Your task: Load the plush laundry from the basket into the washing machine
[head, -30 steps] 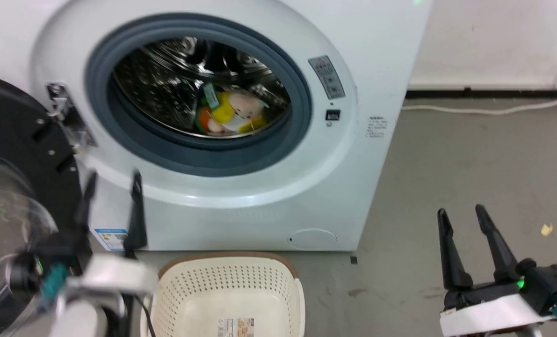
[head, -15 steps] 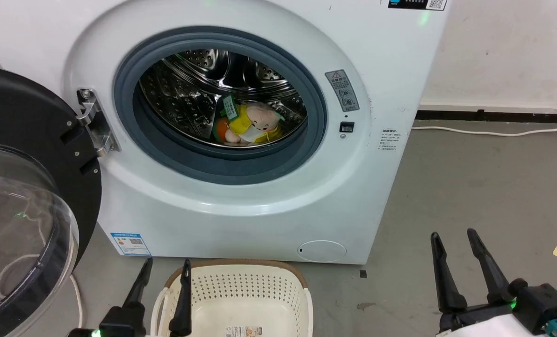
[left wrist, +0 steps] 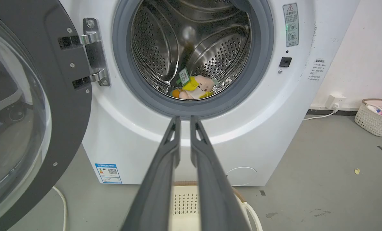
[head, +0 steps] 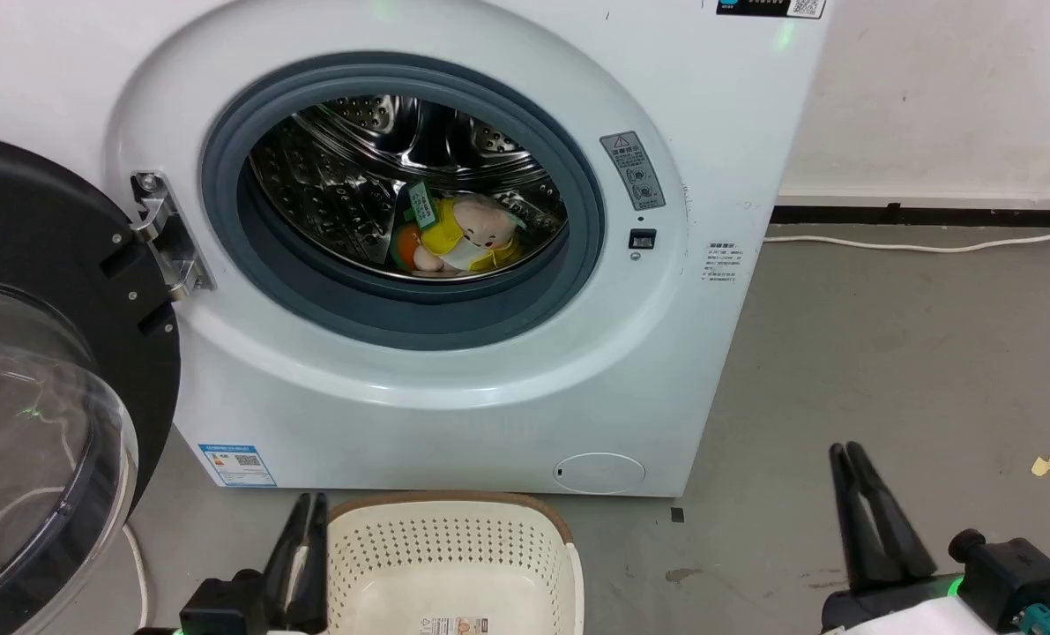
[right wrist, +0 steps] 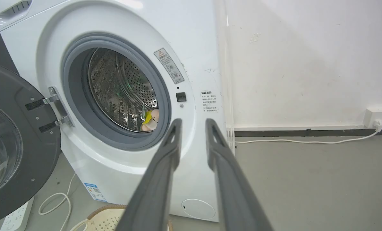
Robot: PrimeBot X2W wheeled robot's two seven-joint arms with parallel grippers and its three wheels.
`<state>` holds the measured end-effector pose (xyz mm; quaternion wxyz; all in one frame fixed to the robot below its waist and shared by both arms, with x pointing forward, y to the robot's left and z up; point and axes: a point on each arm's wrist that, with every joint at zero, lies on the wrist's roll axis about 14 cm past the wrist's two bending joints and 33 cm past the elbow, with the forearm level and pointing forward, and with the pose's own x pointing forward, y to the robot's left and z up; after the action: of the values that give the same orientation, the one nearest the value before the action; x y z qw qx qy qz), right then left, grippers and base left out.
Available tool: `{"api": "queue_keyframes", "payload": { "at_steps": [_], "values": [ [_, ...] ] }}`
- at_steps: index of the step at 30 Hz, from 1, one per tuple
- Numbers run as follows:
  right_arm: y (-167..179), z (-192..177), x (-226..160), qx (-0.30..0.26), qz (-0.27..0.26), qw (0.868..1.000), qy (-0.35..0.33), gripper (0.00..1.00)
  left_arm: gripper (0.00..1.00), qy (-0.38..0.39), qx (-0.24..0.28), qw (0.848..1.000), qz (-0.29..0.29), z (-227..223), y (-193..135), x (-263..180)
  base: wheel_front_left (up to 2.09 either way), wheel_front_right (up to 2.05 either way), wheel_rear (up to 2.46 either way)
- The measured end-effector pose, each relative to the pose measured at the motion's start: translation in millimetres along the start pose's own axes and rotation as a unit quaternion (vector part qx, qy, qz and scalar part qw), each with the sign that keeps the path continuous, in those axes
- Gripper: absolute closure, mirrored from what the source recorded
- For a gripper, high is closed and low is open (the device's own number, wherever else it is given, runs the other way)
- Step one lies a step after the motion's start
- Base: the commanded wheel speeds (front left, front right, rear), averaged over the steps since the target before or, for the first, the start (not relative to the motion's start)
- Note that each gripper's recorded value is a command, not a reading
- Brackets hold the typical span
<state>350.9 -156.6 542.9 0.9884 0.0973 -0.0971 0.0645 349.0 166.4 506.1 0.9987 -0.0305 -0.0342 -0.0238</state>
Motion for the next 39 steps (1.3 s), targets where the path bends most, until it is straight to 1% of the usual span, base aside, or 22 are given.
{"api": "queue_keyframes", "payload": {
  "at_steps": [39],
  "values": [
    [-1.0,-9.9,2.6,-0.032,0.004,0.999,0.039,1.00,1.00,0.018,0.015,1.000,0.004,0.7,2.4,4.5,0.00,0.00,0.00]
  ]
}}
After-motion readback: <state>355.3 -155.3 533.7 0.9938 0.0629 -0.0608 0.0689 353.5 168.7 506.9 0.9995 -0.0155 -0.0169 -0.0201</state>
